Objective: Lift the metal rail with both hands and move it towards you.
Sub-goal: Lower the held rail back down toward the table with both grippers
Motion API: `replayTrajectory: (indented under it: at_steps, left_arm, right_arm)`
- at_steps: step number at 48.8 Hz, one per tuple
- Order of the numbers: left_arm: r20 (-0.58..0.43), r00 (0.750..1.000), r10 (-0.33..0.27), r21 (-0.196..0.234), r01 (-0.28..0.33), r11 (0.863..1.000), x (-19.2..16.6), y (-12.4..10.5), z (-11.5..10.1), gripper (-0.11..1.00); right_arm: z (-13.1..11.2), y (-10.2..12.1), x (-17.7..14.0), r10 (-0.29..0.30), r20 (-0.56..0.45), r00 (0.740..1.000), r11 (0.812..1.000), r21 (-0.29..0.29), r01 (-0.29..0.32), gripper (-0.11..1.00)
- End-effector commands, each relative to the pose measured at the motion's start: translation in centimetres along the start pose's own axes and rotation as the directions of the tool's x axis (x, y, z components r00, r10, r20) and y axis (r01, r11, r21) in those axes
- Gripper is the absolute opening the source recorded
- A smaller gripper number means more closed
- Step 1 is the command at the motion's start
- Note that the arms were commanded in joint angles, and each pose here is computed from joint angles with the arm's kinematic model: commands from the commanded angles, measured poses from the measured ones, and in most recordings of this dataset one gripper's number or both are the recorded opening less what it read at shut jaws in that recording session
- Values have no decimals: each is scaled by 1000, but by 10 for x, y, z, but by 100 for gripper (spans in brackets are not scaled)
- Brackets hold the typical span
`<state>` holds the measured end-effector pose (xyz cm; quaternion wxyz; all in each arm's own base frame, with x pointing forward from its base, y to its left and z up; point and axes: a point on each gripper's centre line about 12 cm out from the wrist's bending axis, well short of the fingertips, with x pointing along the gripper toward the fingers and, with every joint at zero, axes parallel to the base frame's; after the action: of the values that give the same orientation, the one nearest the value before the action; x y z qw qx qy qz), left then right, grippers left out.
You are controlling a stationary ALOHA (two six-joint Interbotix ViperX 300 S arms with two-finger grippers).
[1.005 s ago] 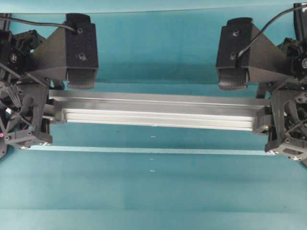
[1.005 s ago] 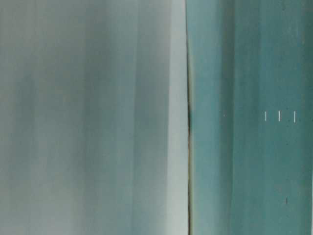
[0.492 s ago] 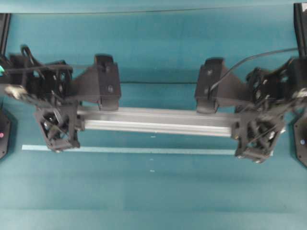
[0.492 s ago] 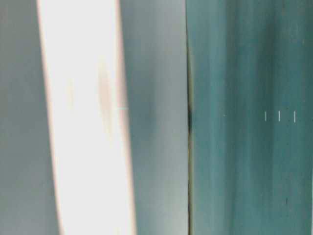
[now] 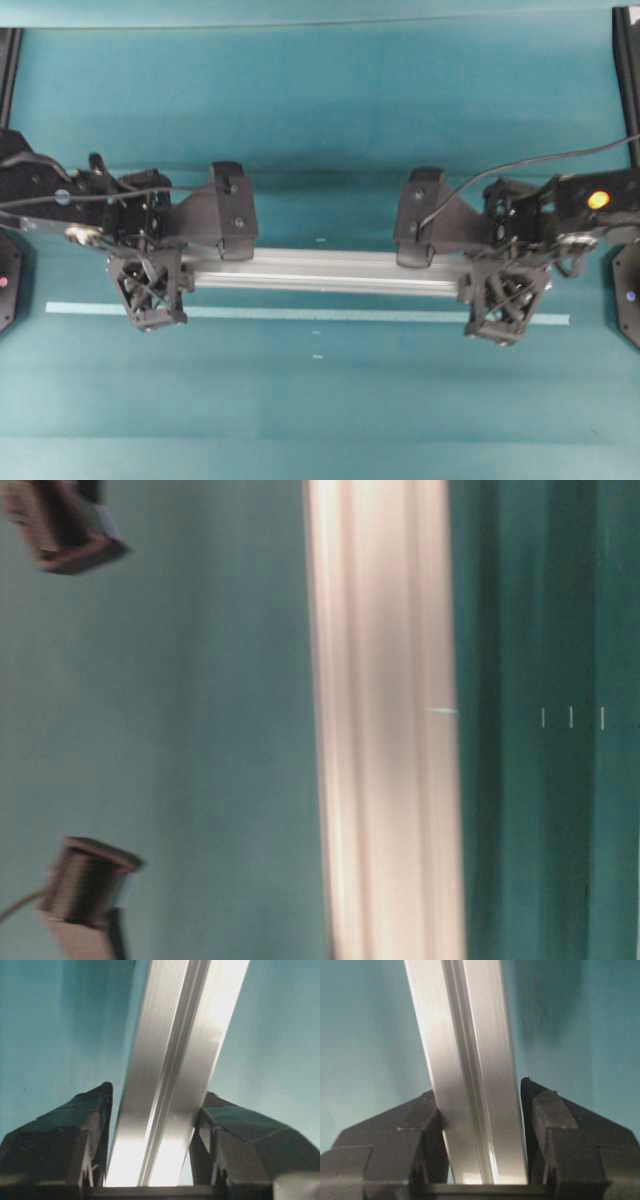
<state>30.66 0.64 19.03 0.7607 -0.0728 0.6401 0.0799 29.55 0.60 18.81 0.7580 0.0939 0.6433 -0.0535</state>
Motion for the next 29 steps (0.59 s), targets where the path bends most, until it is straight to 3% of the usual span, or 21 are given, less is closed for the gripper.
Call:
replayTrajectory:
  at_steps: [1,29]
  left_arm:
    - [10,1000,-2,-67,3,998,5,5,0,36]
    - [3,1000,-3,-86,3,996,59,5,2,36]
  right_arm:
    - [2,-3,7,2,11,1000,999,32,-2,41]
    - [5,-5,54,-5,5,1000,1000,1,5,41]
